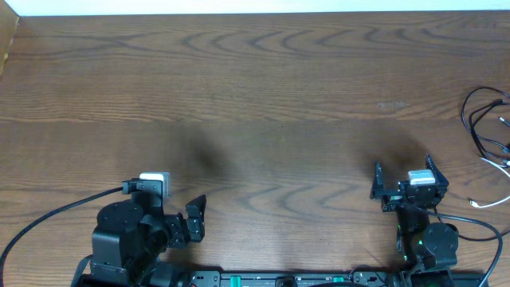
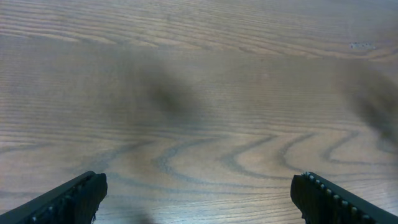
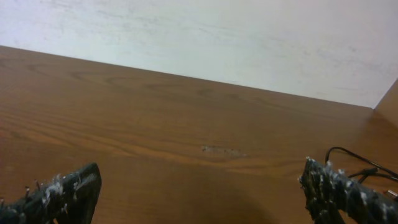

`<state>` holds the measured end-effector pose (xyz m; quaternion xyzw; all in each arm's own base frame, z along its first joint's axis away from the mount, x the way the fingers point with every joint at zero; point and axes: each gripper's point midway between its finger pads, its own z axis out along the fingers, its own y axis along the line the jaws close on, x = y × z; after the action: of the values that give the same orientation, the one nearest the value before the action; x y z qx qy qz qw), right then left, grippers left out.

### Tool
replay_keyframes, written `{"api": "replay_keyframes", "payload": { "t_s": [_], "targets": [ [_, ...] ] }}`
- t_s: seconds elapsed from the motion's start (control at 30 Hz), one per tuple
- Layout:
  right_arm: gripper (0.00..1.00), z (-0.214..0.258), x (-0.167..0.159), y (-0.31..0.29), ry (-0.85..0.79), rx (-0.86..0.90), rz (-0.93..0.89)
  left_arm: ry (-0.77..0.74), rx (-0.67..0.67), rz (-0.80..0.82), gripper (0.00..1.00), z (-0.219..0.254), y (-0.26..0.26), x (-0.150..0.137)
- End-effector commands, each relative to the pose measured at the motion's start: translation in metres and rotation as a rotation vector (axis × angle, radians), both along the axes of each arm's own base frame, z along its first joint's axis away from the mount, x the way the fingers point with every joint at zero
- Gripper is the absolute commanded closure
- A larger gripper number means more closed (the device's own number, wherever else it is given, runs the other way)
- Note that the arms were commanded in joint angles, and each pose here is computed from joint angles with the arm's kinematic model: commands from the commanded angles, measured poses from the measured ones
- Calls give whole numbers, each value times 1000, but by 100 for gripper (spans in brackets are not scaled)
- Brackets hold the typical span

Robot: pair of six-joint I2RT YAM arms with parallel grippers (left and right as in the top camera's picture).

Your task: Untangle cables

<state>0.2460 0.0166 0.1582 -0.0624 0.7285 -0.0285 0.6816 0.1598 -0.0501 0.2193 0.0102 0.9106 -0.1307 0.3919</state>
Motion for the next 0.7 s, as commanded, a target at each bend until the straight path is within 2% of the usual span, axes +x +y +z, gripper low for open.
{"api": "replay_keyframes", "payload": {
  "t_s": [0.0,0.4,0.67],
  "targets": [
    [1,0,0,0,-2,-13,4,-1,11,3,0,-1,2,0],
    [1,0,0,0,-2,-13,4,55,28,8,0,-25,6,-16],
    [1,0,0,0,-2,-13,4,-183,29,54,0,-16,11,17]
  ]
}}
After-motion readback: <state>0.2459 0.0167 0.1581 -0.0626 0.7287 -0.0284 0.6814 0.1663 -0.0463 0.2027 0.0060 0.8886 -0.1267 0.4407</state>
